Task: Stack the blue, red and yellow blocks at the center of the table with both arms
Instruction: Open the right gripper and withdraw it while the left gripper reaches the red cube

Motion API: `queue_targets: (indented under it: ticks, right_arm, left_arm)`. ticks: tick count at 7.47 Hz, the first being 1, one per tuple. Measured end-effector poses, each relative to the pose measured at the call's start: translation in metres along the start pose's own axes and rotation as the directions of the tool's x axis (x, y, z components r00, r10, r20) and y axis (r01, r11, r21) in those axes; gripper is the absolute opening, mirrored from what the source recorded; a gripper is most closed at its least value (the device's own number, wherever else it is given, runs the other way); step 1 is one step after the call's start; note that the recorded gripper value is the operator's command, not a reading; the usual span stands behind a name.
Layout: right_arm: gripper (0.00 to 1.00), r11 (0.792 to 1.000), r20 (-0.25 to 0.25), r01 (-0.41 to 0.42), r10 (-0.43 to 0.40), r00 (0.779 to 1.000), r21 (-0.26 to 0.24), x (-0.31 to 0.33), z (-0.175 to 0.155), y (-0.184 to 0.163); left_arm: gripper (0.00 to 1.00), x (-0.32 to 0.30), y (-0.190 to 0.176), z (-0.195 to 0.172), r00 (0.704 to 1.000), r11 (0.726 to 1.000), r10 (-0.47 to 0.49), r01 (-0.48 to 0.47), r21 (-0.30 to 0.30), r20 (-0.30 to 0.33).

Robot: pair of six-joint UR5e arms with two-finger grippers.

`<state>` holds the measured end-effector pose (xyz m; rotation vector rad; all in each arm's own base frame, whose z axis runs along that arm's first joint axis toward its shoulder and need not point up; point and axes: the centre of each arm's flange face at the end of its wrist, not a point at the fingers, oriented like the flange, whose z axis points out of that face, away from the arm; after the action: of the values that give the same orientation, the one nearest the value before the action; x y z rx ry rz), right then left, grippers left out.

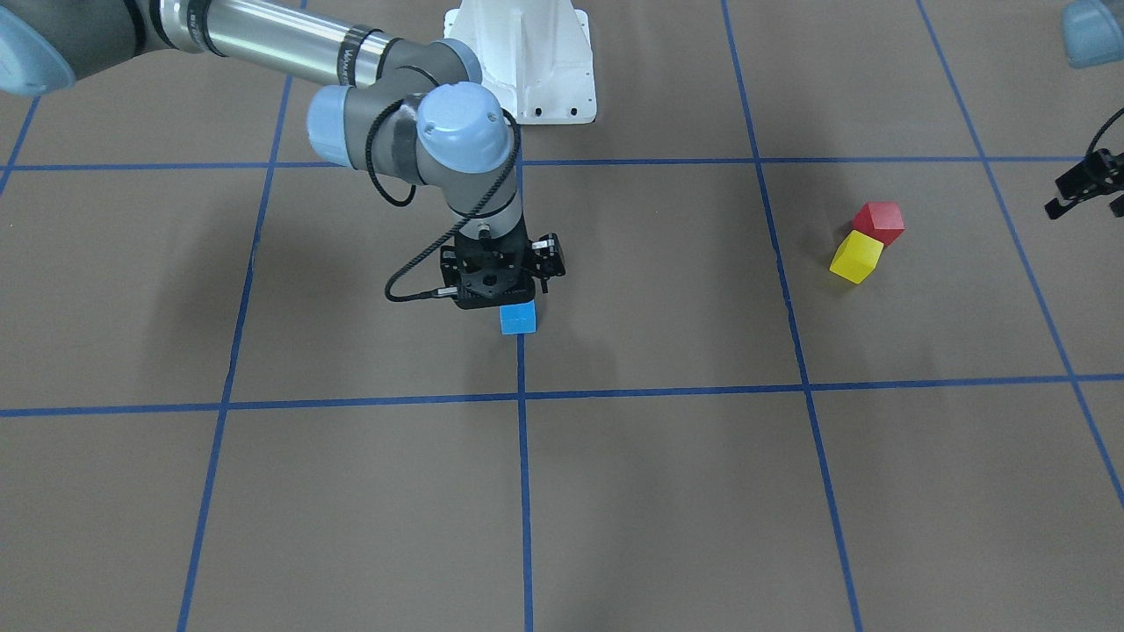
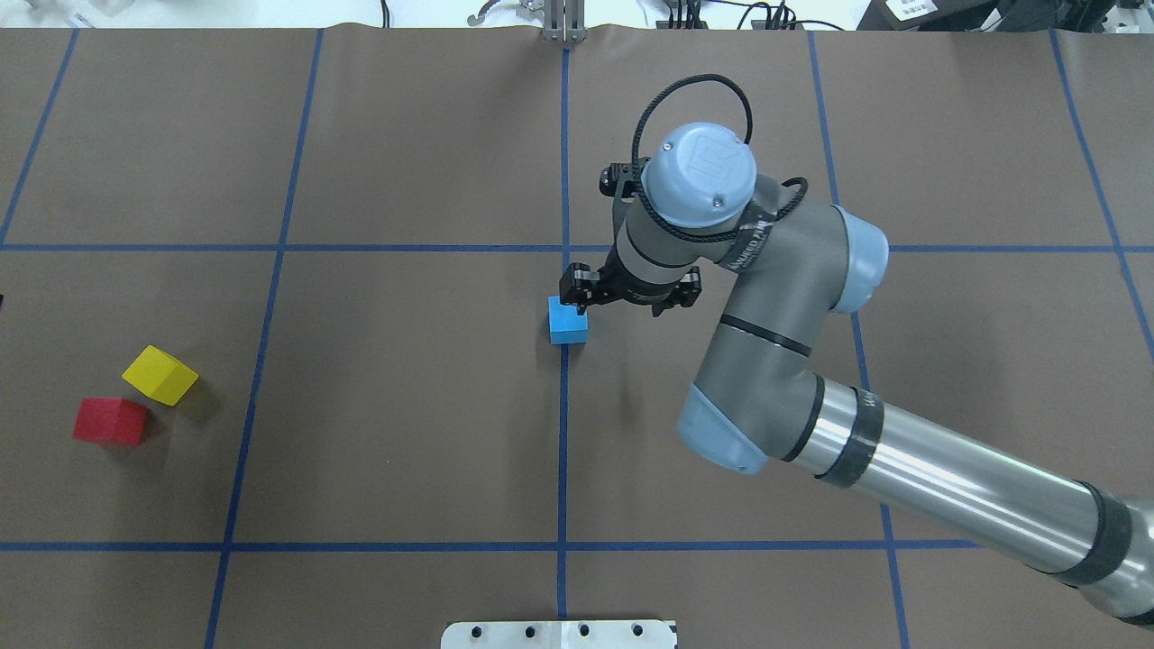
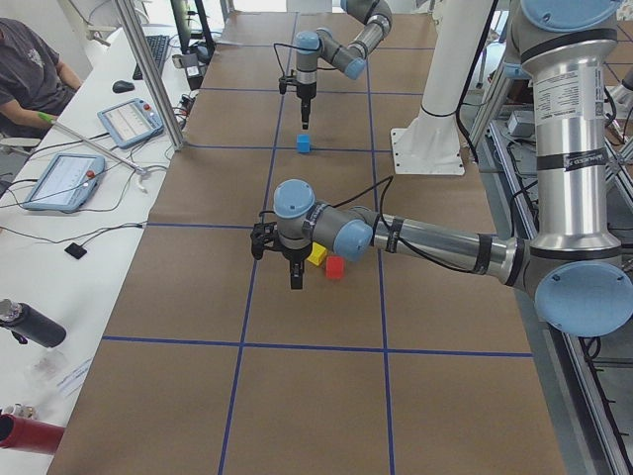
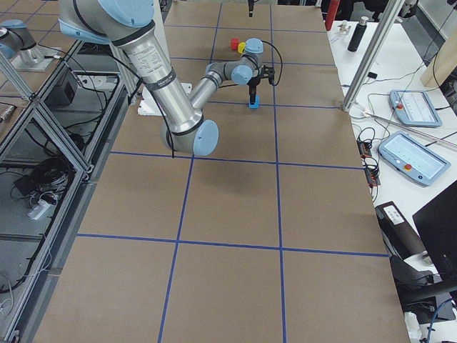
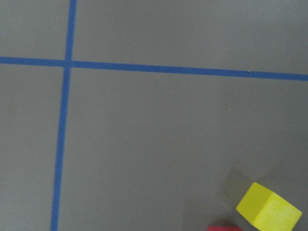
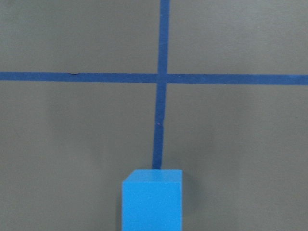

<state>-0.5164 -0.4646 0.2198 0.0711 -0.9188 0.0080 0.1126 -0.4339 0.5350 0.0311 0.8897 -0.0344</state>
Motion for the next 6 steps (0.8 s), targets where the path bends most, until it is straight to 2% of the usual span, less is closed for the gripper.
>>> queue_targets:
  ticks: [2,4,6]
  right_arm:
    - [1.00,1.000,-0.005,-0.014,0.014,1.000,0.005,0.030,-0.005,0.006]
    - [1.00,1.000,-0.018,-0.027,0.027,0.999,0.007,0.039,-0.001,0.007]
    - [1.00,0.999,-0.023,-0.032,0.032,0.999,0.008,0.042,0.001,0.007]
  left_arm:
    - [1.00,0.043,0.038,0.046,0.998,0.998,0.045,-0.044,-0.037,0.035]
    - [1.00,0.074,0.070,0.082,0.997,0.996,0.051,-0.046,-0.079,0.061]
    - [0.99,0.089,0.083,0.099,0.996,0.997,0.039,-0.034,-0.071,0.083]
